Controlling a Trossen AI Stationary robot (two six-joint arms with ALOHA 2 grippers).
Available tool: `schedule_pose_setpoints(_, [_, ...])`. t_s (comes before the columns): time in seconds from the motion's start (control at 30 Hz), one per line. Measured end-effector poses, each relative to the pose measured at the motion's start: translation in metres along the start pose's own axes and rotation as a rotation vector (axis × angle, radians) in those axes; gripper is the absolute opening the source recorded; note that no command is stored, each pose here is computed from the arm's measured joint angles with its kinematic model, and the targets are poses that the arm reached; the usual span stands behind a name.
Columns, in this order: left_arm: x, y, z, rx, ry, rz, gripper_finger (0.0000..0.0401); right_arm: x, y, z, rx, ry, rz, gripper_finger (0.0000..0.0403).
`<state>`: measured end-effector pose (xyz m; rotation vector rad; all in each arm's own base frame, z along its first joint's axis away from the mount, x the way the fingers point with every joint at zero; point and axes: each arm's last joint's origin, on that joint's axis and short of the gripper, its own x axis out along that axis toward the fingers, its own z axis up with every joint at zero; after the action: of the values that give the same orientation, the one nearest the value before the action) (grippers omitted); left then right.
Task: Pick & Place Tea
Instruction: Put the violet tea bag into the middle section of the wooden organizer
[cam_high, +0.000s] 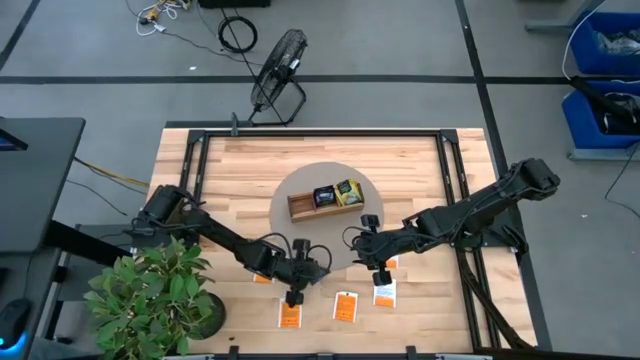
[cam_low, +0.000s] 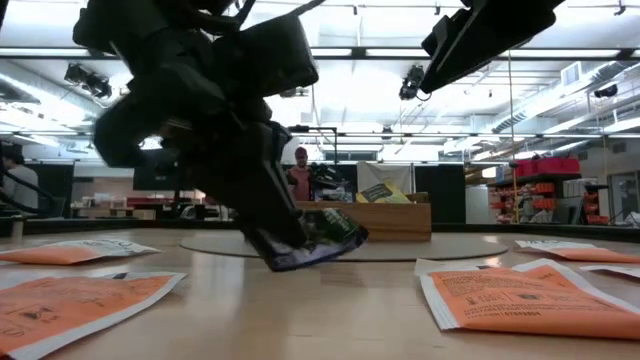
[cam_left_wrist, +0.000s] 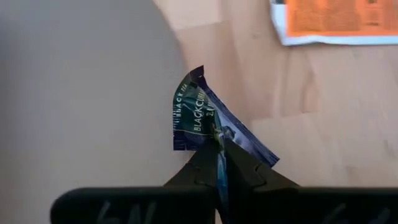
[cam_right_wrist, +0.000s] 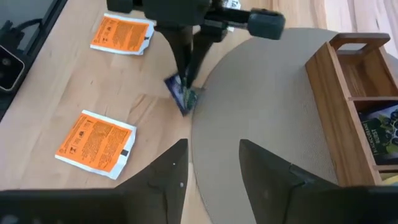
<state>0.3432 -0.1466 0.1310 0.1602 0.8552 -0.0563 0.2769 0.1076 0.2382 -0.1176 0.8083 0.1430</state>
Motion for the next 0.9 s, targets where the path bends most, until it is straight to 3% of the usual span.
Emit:
schedule_pose_setpoints(0.27, [-0.009, -0.002, 0.004, 0.017, -0.041, 0.107, 0.0011, 0.000, 0.001, 0.003, 0.084, -0.026, 0.016, 0.0151])
schedule_pose_setpoints(0.5, [-0.036, -0.004, 0.016, 0.045, -0.145, 0.334, 0.0011, 0.000, 0.001, 0.005, 0.105, -0.049, 0.022, 0.0151])
schedule_pose_setpoints(0.73, [-0.055, -0.007, 0.025, 0.053, -0.249, 0.606, 0.0014, -0.001, -0.002, 0.015, 0.064, -0.165, -0.102, 0.0151])
schedule_pose_setpoints(0.9, [-0.057, -0.008, 0.030, 0.057, -0.288, 0.663, 0.0010, -0.002, -0.009, 0.024, 0.030, -0.251, -0.181, 0.0151])
